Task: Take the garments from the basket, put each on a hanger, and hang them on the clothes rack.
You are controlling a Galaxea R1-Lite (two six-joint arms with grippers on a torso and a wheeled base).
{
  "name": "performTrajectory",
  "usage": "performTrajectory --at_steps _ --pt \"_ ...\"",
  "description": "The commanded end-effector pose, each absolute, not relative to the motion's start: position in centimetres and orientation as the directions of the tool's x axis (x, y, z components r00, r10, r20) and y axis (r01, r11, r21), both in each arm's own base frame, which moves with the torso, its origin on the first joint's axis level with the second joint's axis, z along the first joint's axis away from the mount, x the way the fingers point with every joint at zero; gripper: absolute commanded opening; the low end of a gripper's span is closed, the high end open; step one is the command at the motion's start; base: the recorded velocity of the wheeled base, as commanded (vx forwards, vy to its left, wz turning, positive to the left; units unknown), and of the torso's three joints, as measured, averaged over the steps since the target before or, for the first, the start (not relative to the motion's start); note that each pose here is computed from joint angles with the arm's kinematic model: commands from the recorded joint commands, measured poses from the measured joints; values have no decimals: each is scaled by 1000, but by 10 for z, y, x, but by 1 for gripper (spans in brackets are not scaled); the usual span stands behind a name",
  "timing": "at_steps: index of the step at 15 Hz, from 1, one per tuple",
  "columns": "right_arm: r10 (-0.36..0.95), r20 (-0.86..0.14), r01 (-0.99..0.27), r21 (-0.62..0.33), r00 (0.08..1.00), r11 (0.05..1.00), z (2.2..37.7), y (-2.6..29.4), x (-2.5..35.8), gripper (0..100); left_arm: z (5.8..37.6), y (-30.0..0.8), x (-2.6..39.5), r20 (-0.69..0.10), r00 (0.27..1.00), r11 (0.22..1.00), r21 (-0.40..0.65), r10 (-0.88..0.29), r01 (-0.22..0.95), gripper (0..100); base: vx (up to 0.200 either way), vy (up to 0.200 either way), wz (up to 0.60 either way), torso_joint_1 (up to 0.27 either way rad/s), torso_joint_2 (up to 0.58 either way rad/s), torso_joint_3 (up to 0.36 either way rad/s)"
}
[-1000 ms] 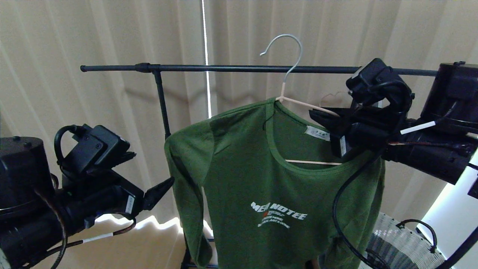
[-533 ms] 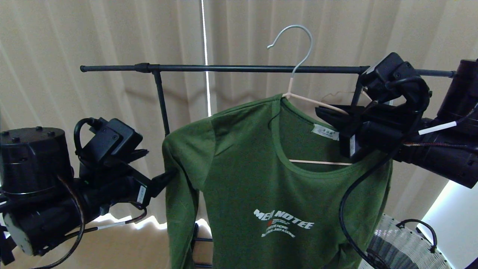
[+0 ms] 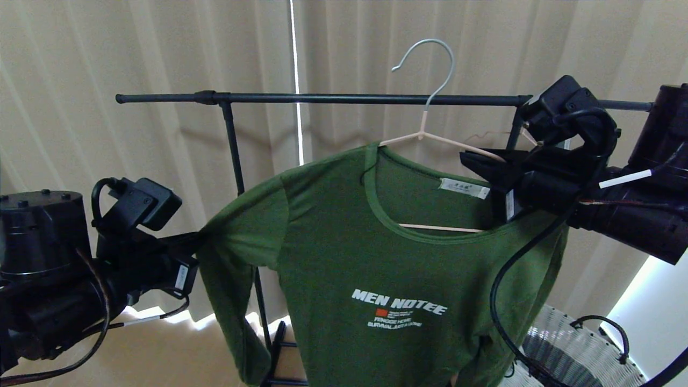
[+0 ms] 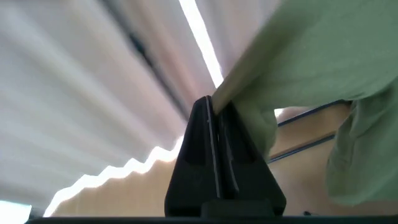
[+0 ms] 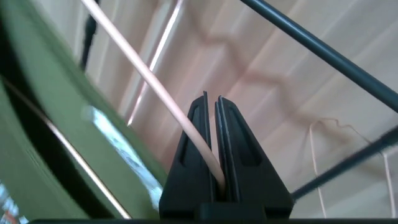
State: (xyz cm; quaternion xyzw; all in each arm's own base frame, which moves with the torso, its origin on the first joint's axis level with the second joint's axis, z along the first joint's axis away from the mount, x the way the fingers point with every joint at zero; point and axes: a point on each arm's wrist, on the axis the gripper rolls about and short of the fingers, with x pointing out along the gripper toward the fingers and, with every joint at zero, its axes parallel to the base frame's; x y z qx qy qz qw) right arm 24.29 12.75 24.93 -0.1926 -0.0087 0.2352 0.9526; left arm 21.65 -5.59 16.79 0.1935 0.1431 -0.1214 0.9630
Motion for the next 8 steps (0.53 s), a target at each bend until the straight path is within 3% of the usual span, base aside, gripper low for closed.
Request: performTrajectory --at_steps 1,3,4,6,8 --pt "436 -81 -433 -371 896 821 247 125 247 0 163 -48 214 -340 929 904 335 -147 266 0 0 0 0 0 0 0" --pt "436 -84 -434 -373 896 820 247 125 248 0 163 -49 214 -339 929 902 336 -151 270 0 0 0 0 0 0 0" --pt "434 -83 -432 -373 897 821 248 125 248 0 164 -49 214 -336 929 903 334 -155 271 100 0 0 0 0 0 0" --pt "426 -83 -424 -373 901 825 249 123 249 0 164 -49 212 -336 929 904 330 -157 273 100 0 0 0 0 0 0" --pt "397 -89 -400 -374 914 837 248 118 251 0 167 -47 202 -302 935 927 261 -186 268 100 0 0 0 0 0 0"
